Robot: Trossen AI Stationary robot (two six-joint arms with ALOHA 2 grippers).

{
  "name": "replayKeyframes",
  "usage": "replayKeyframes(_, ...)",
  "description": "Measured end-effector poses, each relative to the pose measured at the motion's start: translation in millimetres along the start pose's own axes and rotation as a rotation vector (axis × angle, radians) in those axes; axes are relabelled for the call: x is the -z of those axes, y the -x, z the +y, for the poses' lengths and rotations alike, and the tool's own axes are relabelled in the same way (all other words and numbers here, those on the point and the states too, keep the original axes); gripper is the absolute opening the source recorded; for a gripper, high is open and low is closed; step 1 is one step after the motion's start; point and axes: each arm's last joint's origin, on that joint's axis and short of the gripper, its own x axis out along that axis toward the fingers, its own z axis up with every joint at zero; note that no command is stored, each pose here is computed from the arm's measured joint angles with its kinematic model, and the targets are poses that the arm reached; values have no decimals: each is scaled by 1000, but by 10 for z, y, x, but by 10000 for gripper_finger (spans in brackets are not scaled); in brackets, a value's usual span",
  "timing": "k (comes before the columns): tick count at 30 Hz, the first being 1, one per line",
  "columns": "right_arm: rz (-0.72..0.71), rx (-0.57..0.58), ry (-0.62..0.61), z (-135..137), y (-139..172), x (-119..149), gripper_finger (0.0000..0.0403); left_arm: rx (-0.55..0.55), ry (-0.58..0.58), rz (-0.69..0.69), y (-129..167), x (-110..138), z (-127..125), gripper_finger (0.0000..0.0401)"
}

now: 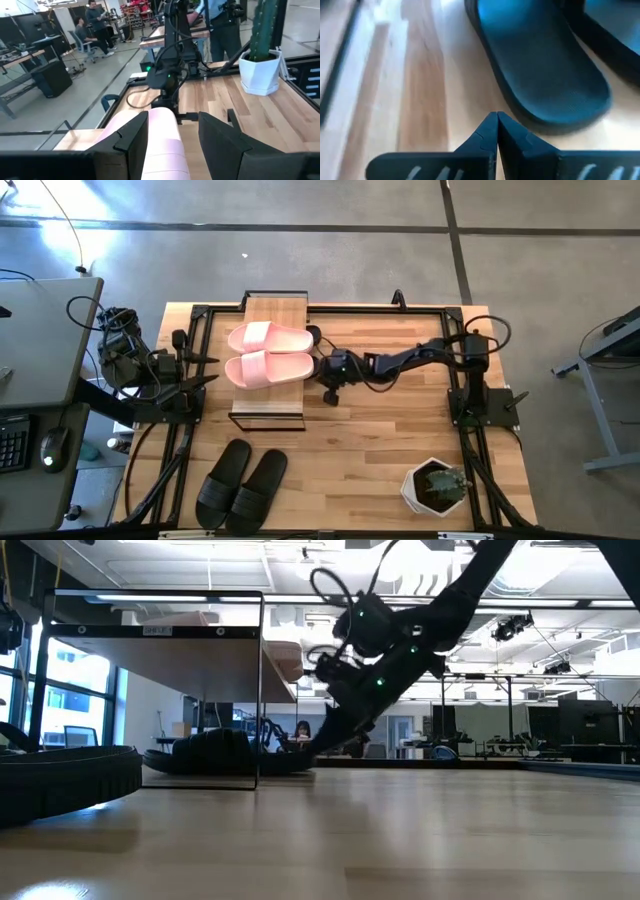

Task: Pick and place slides into the shelf
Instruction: Put the black slide under the shelf

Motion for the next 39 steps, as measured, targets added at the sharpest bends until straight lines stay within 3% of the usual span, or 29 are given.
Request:
replayKeyframes(6,-61,30,-51,82,-118,115,0,20,17,4,0,4,-6,156)
replayKeyframes(13,-108,65,-23,181,-281,208,0,27,22,5,0,5,-8,156)
replayKeyframes(22,-173,153,-64,136,-312,188,0,37,40,6,0,5,-11,156)
replayKeyframes(39,-196,186,-135,-21,-302,170,0,62,44,8,0,5,-19,156)
